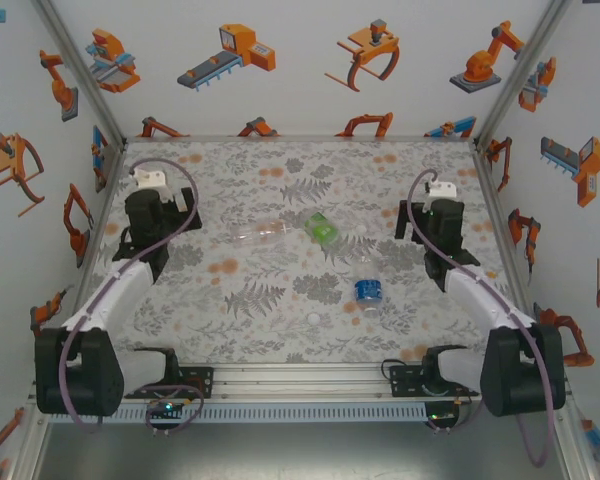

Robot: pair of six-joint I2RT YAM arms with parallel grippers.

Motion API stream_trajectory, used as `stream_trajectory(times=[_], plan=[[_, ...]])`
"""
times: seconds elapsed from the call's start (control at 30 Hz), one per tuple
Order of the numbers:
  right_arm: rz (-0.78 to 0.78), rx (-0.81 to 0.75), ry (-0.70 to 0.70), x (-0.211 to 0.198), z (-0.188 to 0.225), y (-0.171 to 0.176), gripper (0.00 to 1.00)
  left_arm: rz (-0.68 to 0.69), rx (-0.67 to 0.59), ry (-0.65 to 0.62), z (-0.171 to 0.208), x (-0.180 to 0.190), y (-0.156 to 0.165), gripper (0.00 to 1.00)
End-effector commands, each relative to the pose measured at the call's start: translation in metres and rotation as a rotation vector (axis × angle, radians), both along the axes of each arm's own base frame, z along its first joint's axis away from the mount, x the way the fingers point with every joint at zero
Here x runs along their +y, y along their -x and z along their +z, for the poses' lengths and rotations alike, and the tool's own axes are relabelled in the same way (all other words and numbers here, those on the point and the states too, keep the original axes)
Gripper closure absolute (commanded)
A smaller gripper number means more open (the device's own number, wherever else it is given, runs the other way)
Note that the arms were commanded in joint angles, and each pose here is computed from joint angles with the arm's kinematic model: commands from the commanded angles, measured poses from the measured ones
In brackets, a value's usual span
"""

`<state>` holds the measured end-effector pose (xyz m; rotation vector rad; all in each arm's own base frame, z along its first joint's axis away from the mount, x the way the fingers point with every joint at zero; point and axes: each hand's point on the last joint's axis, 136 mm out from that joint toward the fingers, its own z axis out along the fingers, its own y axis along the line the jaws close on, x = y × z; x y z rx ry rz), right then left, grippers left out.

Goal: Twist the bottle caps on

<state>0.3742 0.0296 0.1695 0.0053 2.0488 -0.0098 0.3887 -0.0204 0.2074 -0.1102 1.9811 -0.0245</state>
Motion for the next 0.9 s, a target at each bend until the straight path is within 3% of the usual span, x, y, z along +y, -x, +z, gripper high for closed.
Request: stream_trajectory(times=[0.0, 0.2, 0.4, 0.87], plan=[[0.012, 0.282, -0.078, 0.022, -0.025, 0.043, 0.11, -0.006, 0.158, 0.102, 0.011, -0.009, 0.027, 0.03], [0.053, 0.514, -0.150, 0.063, -0.028, 0.097, 0.15, -0.169, 0.251, 0.080, 0.045, -0.029, 0.051, 0.03], [0.079, 0.602, -0.141, 0.089, -0.044, 0.131, 0.15, -0.193, 0.215, 0.030, 0.037, -0.026, 0.063, 0.03], [0.136, 0.666, -0.075, 0.124, -0.095, 0.120, 0.17, -0.149, 0.173, 0.030, 0.042, -0.016, 0.070, 0.03]])
